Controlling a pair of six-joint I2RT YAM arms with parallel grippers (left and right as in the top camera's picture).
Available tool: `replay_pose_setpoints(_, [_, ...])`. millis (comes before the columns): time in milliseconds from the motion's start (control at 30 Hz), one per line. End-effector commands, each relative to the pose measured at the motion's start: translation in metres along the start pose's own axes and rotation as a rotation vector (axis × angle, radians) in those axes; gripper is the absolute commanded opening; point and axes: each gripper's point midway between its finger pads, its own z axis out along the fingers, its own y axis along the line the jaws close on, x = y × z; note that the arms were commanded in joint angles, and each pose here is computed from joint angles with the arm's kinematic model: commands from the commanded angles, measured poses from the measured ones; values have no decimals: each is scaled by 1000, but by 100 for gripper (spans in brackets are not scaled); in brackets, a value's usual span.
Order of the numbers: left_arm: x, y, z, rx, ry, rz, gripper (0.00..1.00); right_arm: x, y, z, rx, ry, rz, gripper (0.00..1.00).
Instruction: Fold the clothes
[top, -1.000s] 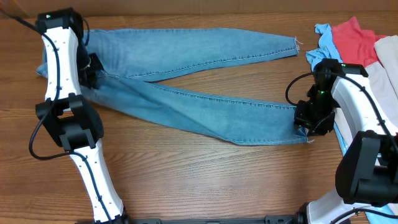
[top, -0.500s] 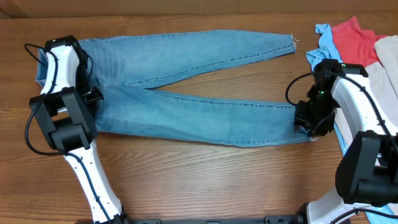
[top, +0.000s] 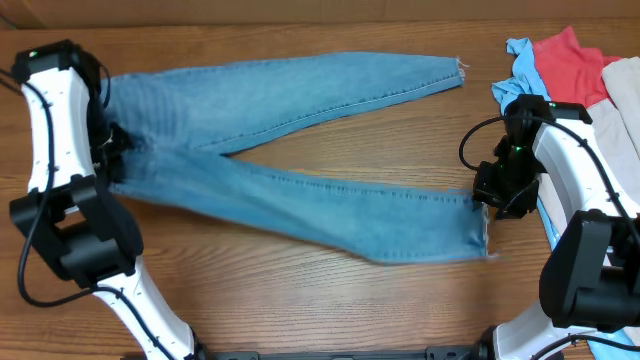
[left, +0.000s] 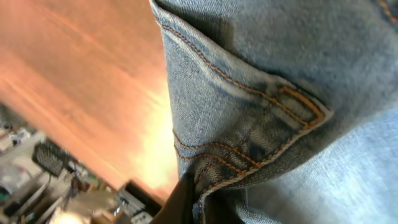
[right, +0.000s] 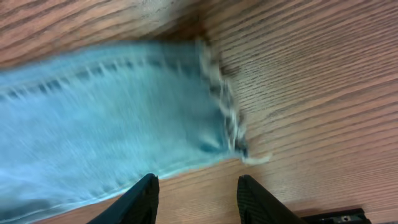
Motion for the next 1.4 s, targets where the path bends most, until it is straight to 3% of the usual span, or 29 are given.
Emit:
replay_pose_setpoints(0, [18,18,26,-87,94,-5,17,-1,-1,-4,2,-24,-1,45])
replay_pose_setpoints(133, [38,36,53,-197,180,-37,23,-1,-2,-4,3,-24,-1,45])
replay_pose_setpoints(167, [41,39,58,-211,195,-49,21,-1,-1,-4,3,-24,0,44])
replay_pose_setpoints(200, [41,41,62,-217,198,-57,8,-1,-1,-4,2,-25,0,45])
replay_pose_setpoints(300, [35,38,61,-191,168,-58,4,-2,-1,-4,1,-30,-1,45])
replay_pose_setpoints(467, [22,15,31,-16,35,-67,4,-2,-1,-4,1,-30,-1,45])
replay_pose_setpoints(567, [16,-10,-7,165,-87,-75,4,-3,-1,-4,0,-30,-1,45])
replay_pose_setpoints(667, [14,-53,-47,393,-213,60,4,-3,-1,-4,0,-32,-1,45])
replay_pose_setpoints(733, [11,-86,-72,470,-329,150,4,-3,-1,-4,0,-32,-1,45])
replay_pose_setpoints(867, [5,-111,-64,392,-380,199,4,-2,-1,-4,2,-26,0,45])
replay_pose_setpoints(1067, [-17,-112,0,212,-285,220,4,-1,-1,-4,2,-22,0,45])
replay_pose_setpoints(1367, [-30,2,49,-35,-104,-2,4,-1,-1,-4,2,-23,0,44])
